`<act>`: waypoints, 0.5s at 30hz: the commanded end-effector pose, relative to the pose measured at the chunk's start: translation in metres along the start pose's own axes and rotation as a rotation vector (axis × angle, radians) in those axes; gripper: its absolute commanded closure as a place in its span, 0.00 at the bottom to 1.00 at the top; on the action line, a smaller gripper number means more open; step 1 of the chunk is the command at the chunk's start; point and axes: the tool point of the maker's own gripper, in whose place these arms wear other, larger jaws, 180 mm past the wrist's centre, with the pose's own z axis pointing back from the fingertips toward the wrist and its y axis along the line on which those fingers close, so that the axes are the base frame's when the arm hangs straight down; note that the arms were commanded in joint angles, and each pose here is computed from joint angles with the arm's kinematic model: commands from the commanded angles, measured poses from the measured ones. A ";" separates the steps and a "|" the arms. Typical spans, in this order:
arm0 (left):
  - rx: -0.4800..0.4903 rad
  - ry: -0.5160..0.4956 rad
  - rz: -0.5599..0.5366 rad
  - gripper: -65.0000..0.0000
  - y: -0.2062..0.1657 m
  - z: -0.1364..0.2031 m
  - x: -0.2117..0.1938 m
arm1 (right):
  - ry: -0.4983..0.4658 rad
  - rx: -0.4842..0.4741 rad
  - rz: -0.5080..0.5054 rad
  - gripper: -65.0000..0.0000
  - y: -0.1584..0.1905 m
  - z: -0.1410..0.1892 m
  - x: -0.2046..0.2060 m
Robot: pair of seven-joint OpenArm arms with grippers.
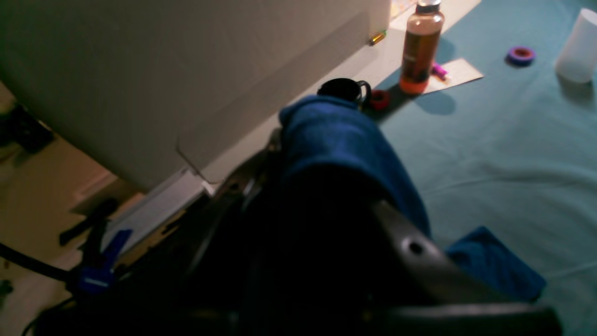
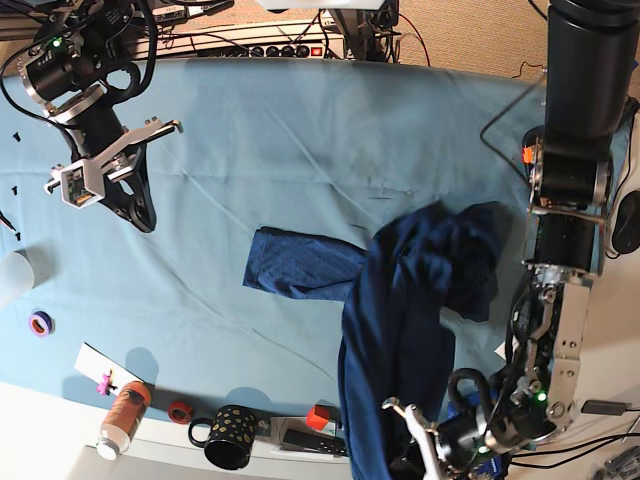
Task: Layout the t-shirt on the table in an organized manner, then fold the t-shirt properly
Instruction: 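Drag the bunched shirt with the left gripper toward the table center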
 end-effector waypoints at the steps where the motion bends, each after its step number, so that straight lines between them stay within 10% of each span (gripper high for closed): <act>1: 0.009 -0.049 -0.017 1.00 0.004 0.001 0.021 | -0.052 0.006 0.013 1.00 0.001 0.002 0.013; 15: 0.069 0.104 0.137 1.00 0.034 -0.016 -0.065 | -0.046 0.006 0.013 1.00 0.001 0.002 0.012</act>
